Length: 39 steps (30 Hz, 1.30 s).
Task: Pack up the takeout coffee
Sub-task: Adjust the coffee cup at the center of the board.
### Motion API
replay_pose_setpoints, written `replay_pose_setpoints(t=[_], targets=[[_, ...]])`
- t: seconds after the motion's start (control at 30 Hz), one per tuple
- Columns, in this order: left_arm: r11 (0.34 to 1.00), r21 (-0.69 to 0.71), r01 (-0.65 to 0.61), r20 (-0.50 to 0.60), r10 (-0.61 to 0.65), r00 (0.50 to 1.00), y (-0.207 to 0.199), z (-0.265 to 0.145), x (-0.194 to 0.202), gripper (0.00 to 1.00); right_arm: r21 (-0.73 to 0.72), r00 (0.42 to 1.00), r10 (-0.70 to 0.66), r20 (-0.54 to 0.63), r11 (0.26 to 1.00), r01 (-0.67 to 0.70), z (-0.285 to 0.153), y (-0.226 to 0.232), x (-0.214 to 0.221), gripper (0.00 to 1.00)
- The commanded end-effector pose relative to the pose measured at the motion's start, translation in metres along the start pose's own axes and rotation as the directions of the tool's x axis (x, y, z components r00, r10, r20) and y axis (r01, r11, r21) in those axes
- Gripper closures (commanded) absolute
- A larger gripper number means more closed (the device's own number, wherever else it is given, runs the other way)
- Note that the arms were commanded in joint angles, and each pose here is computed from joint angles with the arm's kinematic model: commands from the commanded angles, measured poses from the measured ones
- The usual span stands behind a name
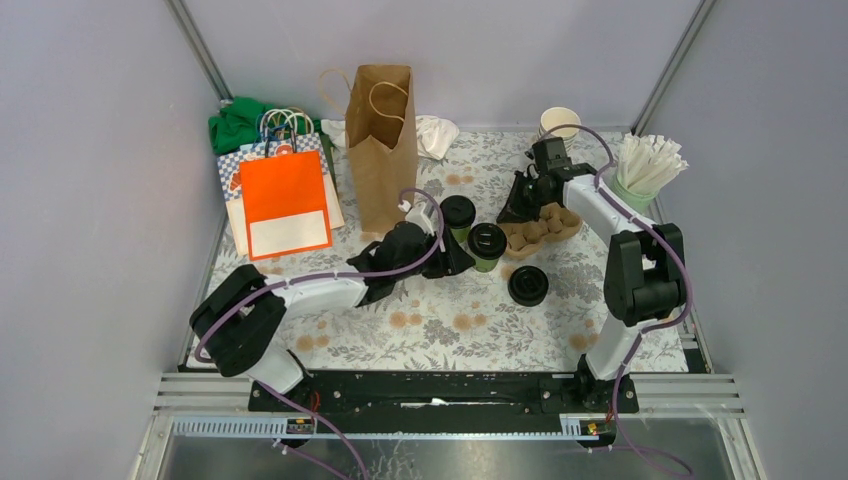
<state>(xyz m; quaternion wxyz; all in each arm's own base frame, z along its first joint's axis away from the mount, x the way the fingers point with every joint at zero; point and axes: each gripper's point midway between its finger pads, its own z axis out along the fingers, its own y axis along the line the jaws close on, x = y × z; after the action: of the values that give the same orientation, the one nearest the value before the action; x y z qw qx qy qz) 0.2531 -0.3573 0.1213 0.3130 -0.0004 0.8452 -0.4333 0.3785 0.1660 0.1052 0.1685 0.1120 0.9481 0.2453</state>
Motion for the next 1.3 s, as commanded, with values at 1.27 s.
replay_pose_setpoints(t=[1.27], targets=[[0.944, -0.15, -0.295, 0.066, 0.308, 0.949, -0.039, -0.036, -0.077, 0.19, -0.131, 0.993, 0.046, -0.106, 0.99, -0.06, 0.002, 0.01, 0.102, 0.97]])
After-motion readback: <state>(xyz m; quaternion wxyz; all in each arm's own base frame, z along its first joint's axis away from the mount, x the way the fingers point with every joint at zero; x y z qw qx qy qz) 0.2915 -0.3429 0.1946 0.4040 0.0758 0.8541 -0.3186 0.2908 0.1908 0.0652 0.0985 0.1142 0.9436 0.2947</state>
